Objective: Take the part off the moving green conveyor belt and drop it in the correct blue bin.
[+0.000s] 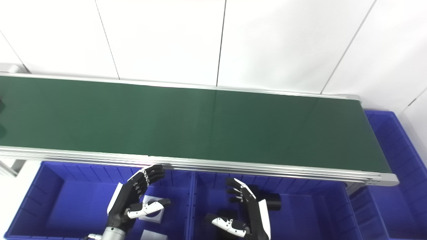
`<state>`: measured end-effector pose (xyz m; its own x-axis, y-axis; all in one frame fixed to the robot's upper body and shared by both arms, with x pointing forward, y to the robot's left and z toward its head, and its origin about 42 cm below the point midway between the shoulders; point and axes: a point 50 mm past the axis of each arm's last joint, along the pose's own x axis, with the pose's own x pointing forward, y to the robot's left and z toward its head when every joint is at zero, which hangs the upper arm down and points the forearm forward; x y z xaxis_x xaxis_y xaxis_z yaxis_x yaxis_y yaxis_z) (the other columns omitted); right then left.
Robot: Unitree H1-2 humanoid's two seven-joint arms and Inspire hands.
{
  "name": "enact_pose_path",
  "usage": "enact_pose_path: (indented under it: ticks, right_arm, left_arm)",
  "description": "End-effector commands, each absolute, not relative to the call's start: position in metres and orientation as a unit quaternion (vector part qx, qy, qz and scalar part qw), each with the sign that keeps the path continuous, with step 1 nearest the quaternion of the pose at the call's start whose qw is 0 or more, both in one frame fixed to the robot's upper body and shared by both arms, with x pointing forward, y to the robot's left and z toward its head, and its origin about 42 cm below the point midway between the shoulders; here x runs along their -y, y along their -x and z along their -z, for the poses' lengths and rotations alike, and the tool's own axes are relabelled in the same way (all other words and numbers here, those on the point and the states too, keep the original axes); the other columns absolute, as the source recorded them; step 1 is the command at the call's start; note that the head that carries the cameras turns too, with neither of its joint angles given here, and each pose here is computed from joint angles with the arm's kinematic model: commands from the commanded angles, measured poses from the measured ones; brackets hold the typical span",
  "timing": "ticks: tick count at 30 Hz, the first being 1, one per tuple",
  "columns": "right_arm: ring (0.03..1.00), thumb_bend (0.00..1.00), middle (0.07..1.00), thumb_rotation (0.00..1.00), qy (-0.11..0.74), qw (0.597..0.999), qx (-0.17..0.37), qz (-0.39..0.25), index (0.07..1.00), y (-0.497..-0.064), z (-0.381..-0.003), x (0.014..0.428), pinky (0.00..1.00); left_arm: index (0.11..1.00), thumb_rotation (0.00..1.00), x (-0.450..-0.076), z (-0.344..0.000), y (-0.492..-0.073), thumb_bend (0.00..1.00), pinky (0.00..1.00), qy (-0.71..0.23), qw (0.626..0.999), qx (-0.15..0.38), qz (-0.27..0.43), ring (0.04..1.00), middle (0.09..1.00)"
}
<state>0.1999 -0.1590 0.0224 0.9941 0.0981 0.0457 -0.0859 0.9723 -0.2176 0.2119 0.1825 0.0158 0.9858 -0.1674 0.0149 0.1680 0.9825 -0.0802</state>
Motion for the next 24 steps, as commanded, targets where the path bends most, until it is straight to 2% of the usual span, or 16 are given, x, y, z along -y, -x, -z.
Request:
enact_pose_path:
  ticks: [1,6,16,24]
  right_arm:
    - [0.727,0.64,0.793,0.09,0.088,0.993,0.067,-0.044,0.78,-0.209,-0.038,0.143,0.62]
    - [0.732,0.65,0.777,0.09,0.088,0.994,0.062,-0.037,0.747,-0.216,-0.046,0.128,0.62]
    - [0.73,0.66,0.784,0.04,0.095,0.993,0.051,-0.037,0.775,-0.222,-0.063,0.123,0.61]
    - [0.734,0.67,0.795,0.09,0.099,0.994,0.037,-0.034,0.791,-0.213,-0.06,0.132,0.61]
  left_arm:
    - [0.763,0.0,-0.192,-0.032,-0.222,0.6,0.85,0.043,0.995,0.04,0.085,0.776,0.759]
    - [0.75,0.0,-0.205,-0.035,-0.231,0.64,0.82,0.046,0.994,0.044,0.086,0.753,0.739]
    - [0.764,0.0,-0.208,-0.047,-0.24,0.64,0.81,0.047,0.993,0.043,0.098,0.762,0.748]
    - [0.758,0.0,-0.201,-0.045,-0.233,0.65,0.8,0.051,0.993,0.032,0.099,0.764,0.736]
